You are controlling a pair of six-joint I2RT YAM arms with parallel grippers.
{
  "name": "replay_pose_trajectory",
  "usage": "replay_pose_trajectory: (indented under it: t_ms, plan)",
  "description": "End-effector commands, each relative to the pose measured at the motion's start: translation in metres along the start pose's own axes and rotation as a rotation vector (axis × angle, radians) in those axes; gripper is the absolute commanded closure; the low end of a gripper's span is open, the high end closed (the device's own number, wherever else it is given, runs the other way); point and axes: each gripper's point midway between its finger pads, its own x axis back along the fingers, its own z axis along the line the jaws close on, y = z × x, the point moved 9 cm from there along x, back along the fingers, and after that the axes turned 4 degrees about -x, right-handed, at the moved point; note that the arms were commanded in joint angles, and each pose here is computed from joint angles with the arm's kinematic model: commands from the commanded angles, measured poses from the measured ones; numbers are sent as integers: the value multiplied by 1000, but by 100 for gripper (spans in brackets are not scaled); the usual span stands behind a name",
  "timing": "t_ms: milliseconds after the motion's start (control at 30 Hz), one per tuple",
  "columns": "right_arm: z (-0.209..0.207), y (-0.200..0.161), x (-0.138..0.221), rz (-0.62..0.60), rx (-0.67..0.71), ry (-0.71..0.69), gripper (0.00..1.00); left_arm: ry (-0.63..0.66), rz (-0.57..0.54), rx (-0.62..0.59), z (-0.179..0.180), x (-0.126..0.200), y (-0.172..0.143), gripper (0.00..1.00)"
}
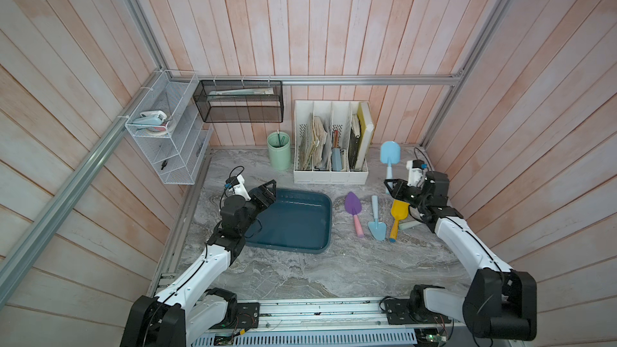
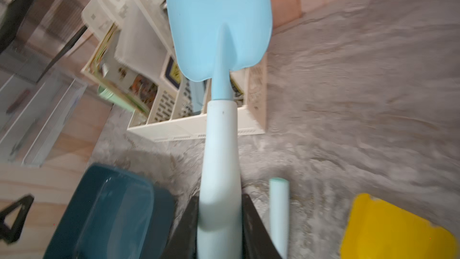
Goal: Take the shovel out of the storage box
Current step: Place the shovel at the center of the board.
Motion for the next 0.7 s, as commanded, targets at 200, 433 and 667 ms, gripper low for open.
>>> replay_pose_trajectory:
  t_ms: [200,433,667]
  plan:
    - [-99,11,-32,91,-313,-269,100,-52,55,68,7,-14,-11,0]
    - [-144,14,-45,98,-379,-387,100,-42,70,78,12,-14,-16,0]
    - [-175,-2,-47,137,-450,-443,100,-31,82,68,13,-16,-17,0]
